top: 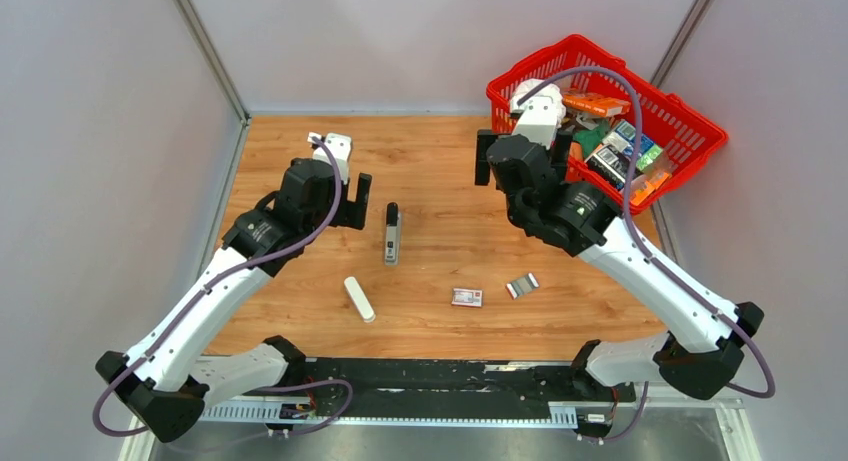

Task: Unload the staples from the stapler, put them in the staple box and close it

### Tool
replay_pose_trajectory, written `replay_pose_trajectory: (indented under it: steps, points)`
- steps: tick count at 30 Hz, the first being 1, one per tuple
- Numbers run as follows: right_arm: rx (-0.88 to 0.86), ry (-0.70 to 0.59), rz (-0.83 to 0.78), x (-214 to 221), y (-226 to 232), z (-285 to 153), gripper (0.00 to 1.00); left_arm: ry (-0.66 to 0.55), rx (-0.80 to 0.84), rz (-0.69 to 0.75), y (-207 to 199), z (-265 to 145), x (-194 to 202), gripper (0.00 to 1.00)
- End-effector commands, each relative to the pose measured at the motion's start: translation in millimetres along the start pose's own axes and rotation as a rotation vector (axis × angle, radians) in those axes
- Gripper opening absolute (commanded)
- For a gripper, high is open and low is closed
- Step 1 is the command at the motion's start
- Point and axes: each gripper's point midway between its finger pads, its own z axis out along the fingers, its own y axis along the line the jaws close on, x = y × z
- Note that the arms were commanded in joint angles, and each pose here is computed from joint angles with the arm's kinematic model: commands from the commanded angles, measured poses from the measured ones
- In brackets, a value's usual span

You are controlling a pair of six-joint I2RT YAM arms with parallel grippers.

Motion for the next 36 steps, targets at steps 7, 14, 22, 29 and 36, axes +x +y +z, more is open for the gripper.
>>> replay_pose_trajectory:
  steps: [7,14,22,29,36]
  points:
    - [0.000,0.033,-0.086,18,11,14,1.00,0.000,-0.052,-0.049,3,8,-12,0.98]
    - [0.011,0.062,-0.147,38,9,19,1.00,0.057,-0.081,-0.060,-1,24,-2,0.98]
    - [-0.105,0.171,-0.128,81,25,16,1.00,0.156,-0.056,-0.072,-19,53,19,0.96]
    - [-0.111,0.242,-0.106,112,23,14,1.00,0.205,-0.073,-0.068,-26,75,32,0.96]
    - [-0.177,0.302,-0.110,135,28,8,1.00,0.225,-0.034,-0.062,-43,104,42,0.95]
